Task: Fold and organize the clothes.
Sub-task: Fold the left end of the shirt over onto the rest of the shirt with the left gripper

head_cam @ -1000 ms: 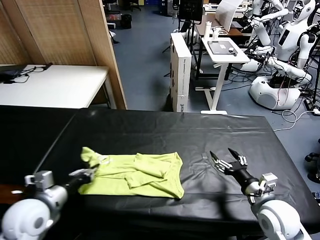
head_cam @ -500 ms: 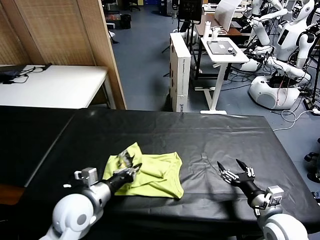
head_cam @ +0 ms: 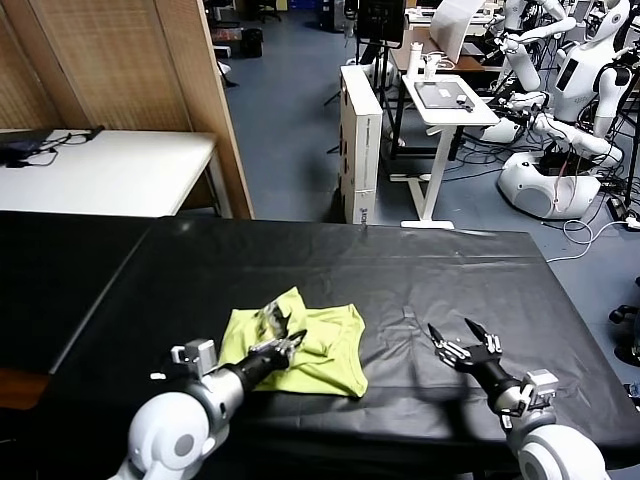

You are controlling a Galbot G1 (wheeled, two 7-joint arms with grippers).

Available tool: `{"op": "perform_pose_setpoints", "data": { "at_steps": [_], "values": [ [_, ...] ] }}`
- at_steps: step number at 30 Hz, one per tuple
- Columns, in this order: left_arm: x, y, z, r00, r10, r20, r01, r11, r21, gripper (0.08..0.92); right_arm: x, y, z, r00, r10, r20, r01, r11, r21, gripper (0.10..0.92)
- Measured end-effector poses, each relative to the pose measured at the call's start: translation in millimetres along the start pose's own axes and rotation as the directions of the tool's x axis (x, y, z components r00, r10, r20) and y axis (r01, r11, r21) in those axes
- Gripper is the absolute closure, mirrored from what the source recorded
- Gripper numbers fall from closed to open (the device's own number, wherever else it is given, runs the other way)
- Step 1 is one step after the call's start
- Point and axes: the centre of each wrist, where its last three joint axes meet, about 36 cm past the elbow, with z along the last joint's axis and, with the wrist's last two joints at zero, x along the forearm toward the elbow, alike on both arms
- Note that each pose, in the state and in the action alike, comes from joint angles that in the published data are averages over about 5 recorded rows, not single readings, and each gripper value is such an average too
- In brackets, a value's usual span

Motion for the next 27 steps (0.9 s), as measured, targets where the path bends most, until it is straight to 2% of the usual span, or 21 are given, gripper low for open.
{"op": "perform_pose_setpoints", "data": {
  "at_steps": [12,19,22,27],
  "values": [
    [-17,-9,9,0.9995,0.028,-0.011,-0.028,0.999,0.03,0.813,-2,0,2,1.0,0.006,0.001,-0.006,1.0,-0.001,0.115],
    [-27,-10,19,0.9994,0.012,-0.032,-0.012,1.0,0.023,0.799,-3,2,2,1.0,-0.008,-0.001,0.008,1.0,0.007,0.115],
    [-30,-11,24,0.9991,0.009,-0.042,-0.008,1.0,0.023,0.685,-4,4,4,1.0,-0.021,-0.005,0.021,1.0,0.016,0.115],
    [-33,-19,31,0.9986,0.018,-0.051,-0.017,0.999,0.032,0.402,-7,5,7,0.999,-0.044,-0.013,0.044,0.998,0.037,0.115]
  ]
}}
